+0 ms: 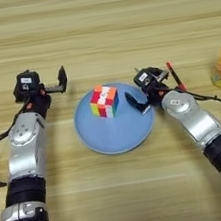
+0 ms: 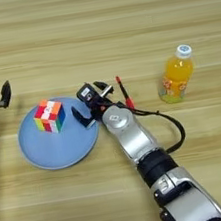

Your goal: Move the objects on the table

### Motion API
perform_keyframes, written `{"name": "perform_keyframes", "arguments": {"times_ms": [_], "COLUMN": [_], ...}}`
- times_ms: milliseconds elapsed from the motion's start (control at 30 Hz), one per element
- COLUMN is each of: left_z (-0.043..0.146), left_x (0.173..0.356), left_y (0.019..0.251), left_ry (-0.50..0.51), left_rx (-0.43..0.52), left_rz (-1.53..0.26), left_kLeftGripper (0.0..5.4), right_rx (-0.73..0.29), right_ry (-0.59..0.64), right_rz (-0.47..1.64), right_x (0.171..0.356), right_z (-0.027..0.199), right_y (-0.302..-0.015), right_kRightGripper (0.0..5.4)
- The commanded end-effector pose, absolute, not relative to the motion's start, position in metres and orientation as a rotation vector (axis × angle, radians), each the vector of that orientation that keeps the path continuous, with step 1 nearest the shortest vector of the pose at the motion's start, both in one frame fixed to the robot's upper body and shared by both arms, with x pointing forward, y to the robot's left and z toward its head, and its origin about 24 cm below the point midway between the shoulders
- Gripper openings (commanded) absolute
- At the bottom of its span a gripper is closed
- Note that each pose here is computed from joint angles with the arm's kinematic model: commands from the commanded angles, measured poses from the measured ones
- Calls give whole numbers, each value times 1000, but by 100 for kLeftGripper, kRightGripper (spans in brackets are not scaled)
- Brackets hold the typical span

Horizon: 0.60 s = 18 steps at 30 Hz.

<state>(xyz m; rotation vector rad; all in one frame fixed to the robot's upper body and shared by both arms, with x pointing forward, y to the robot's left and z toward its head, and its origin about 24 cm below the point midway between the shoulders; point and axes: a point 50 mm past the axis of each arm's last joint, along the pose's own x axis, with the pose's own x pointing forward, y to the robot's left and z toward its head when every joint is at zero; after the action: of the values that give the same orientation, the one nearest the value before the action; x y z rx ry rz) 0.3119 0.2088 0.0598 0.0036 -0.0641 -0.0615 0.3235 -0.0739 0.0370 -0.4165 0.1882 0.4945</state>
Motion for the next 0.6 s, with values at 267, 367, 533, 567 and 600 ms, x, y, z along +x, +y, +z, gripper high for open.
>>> {"name": "perform_keyframes", "arguments": {"times_ms": [267,367,533,567,600], "left_z": [60,59,59,59,59], "left_x": [311,311,311,312,312], "left_y": [207,207,207,208,209], "left_ry": [-67,-66,-65,-65,-63], "left_rx": [12,13,15,16,14], "left_rz": [-65,-65,-63,-61,-51], "left_kLeftGripper": [536,536,536,536,536], "right_rx": [-290,-242,-221,-223,-225], "right_ry": [77,7,-124,-149,-173], "right_rz": [518,527,481,467,449], "right_x": [336,335,337,337,337], "right_z": [49,60,89,96,103], "right_y": [-69,-66,-75,-78,-82], "right_kRightGripper": [540,540,540,540,540]}}
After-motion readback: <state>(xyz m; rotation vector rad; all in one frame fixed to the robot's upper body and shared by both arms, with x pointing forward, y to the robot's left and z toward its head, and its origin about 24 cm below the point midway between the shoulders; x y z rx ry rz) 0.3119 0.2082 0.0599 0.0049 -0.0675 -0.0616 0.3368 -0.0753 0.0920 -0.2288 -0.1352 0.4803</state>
